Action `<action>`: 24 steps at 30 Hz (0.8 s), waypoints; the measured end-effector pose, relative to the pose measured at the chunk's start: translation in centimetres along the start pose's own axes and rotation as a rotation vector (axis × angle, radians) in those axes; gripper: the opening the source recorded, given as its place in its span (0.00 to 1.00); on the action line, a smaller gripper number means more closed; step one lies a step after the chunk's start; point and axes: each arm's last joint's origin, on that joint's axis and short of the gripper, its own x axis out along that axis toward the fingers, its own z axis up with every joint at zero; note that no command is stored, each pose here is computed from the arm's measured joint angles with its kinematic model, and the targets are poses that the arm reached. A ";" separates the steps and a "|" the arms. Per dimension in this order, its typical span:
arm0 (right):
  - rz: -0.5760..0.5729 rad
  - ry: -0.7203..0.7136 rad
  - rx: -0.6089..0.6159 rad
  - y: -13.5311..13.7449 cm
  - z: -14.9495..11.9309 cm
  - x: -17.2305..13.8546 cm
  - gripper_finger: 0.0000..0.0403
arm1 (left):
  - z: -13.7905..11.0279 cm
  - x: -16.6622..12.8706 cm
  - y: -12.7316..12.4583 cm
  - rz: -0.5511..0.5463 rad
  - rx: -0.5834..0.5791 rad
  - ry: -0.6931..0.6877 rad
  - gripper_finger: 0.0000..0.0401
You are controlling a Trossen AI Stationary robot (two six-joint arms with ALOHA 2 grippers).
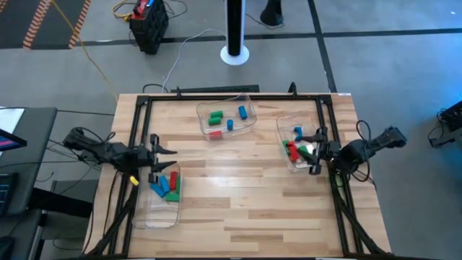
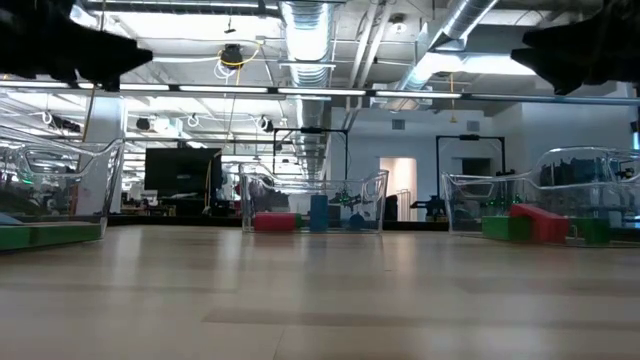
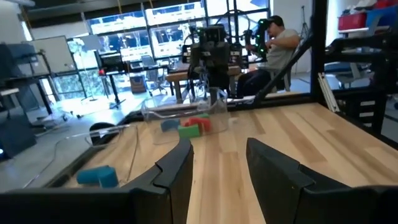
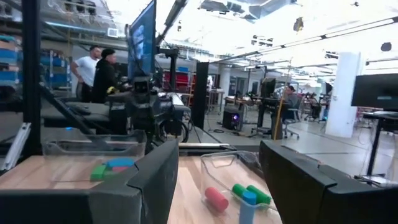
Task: Sort blocks by size
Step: Return to Home Position
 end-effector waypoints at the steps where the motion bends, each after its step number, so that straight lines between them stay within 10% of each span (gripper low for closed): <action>1: -0.006 0.006 -0.001 0.0 -0.1 0.0 0.63 | -0.2 0.1 -0.1 0.003 -0.005 -0.002 0.36; 24: -0.016 0.103 -0.010 -0.2 -1.3 0.2 0.63 | -1.4 0.1 -0.2 -0.015 0.061 0.093 0.35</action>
